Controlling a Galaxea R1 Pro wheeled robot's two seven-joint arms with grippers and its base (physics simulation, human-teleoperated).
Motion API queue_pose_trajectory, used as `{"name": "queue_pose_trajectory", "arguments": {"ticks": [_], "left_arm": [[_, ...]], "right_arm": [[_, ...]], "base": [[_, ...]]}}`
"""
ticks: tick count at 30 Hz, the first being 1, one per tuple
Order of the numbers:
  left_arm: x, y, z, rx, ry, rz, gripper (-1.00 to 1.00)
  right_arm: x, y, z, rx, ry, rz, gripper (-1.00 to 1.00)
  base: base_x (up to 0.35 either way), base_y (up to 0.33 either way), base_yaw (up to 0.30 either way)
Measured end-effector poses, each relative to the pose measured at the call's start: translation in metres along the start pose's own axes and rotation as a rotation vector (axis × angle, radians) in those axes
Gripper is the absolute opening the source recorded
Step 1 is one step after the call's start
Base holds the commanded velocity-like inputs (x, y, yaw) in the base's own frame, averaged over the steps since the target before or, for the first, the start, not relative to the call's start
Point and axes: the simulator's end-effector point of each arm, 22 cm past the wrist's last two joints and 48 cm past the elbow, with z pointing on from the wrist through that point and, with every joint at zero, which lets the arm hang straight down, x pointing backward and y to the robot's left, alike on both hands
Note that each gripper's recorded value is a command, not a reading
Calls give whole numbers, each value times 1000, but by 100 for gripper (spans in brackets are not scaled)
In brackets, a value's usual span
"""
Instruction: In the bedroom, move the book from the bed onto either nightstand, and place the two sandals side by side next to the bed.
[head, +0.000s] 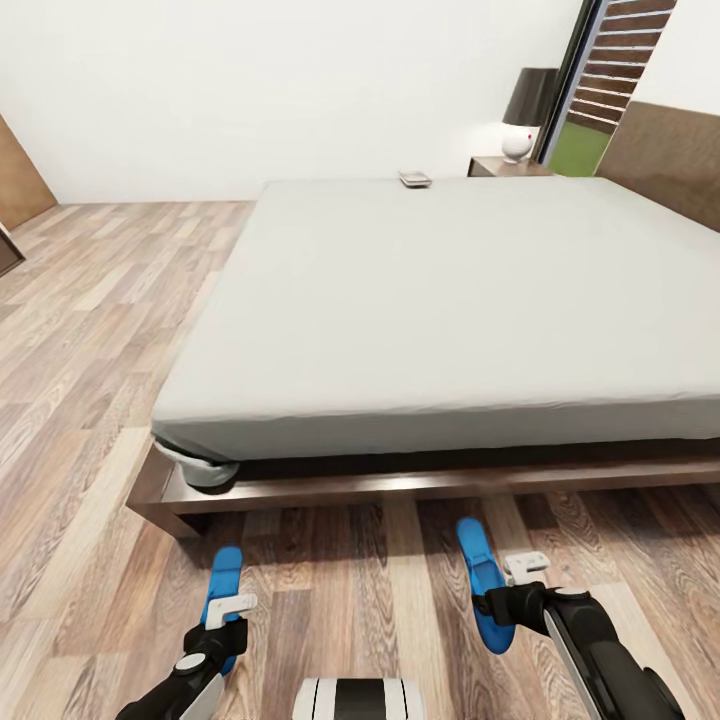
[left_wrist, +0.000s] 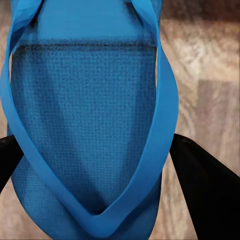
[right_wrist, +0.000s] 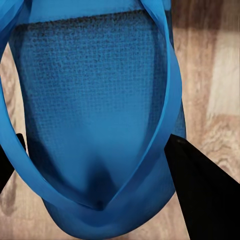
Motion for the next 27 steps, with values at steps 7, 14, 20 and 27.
{"name": "queue_pose_trajectory", "arguments": {"ticks": [7, 14, 20, 27], "left_arm": [[-9, 0, 0, 0, -33, -6, -100], [-15, -1, 8, 0, -44, -9, -100], [-27, -6, 8, 11, -66, -13, -100], [-25, -10, 13, 19, -62, -16, -100]], "right_arm": [[2, 1, -2, 0, -2, -1, -100], [12, 1, 6, -1, 23, 0, -100], [12, 1, 6, -1, 24, 0, -100], [20, 1, 13, -2, 43, 1, -100]], "base": [[0, 0, 0], [0, 0, 0], [0, 0, 0], [0, 0, 0]]}}
